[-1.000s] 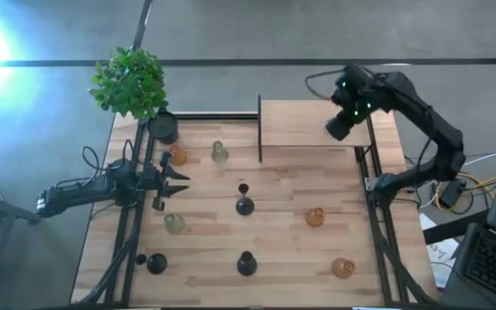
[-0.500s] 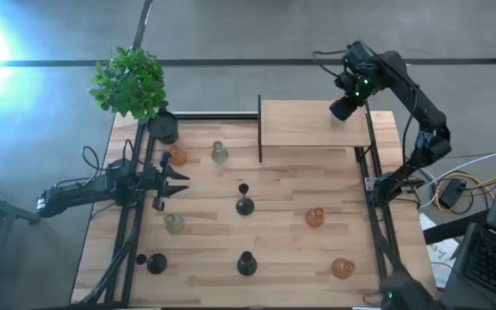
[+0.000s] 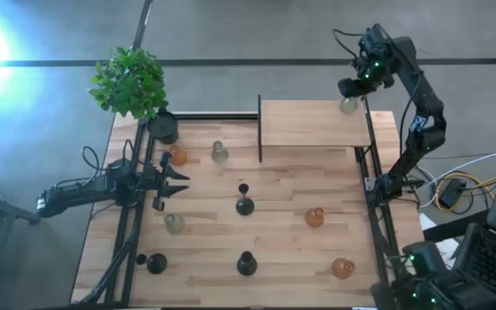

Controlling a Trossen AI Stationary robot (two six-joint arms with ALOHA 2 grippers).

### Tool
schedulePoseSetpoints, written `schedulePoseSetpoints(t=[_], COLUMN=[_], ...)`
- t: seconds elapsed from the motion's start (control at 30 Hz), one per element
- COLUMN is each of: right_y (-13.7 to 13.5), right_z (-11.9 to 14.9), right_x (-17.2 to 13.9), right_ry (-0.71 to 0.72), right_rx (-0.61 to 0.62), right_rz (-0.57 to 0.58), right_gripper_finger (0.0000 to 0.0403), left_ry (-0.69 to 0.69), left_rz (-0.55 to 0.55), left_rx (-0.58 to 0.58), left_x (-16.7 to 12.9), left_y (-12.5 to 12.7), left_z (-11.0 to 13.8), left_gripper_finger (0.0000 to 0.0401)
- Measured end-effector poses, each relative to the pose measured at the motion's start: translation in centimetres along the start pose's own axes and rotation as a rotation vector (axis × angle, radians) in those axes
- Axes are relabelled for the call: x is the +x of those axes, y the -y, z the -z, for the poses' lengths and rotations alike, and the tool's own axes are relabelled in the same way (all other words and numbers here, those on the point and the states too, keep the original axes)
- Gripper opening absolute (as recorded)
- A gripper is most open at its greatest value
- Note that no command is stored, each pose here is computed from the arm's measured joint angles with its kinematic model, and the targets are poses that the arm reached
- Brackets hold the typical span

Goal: Pick & Place candle stick holders
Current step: Put the middle green glass candle holder on the shelf

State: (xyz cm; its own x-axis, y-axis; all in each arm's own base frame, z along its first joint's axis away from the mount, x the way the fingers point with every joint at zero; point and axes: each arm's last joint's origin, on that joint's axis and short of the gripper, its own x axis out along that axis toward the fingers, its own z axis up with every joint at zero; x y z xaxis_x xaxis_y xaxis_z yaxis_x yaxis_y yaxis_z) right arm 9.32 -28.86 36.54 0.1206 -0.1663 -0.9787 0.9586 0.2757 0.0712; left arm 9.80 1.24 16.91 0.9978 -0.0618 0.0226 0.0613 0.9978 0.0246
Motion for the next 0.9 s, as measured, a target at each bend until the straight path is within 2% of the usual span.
schedulePoseSetpoints(t=[0.17,0.5,0.7,0.9], right_y=[0.9,1.4,1.5,1.5], right_z=[-0.1,0.0,0.0,0.1], right_x=[0.3,1.1,1.2,1.2], right_ry=[-0.007,-0.054,-0.06,-0.066], right_rx=[0.066,0.1,0.113,0.19], right_rz=[-0.001,-0.068,-0.063,-0.029], right_gripper_finger=[0.0019,0.0019,0.0019,0.0019], left_ry=[0.0,0.0,-0.001,-0.001], left_rz=[0.0,0.0,0.0,0.0], left_rx=[0.0,0.0,0.0,0.0], left_x=[0.0,0.0,0.0,0.0], left_y=[0.0,0.0,0.0,0.0], left_z=[0.0,0.0,0.0,0.0], left_gripper_finger=[0.0126,0.0126,0.0126,0.0126])
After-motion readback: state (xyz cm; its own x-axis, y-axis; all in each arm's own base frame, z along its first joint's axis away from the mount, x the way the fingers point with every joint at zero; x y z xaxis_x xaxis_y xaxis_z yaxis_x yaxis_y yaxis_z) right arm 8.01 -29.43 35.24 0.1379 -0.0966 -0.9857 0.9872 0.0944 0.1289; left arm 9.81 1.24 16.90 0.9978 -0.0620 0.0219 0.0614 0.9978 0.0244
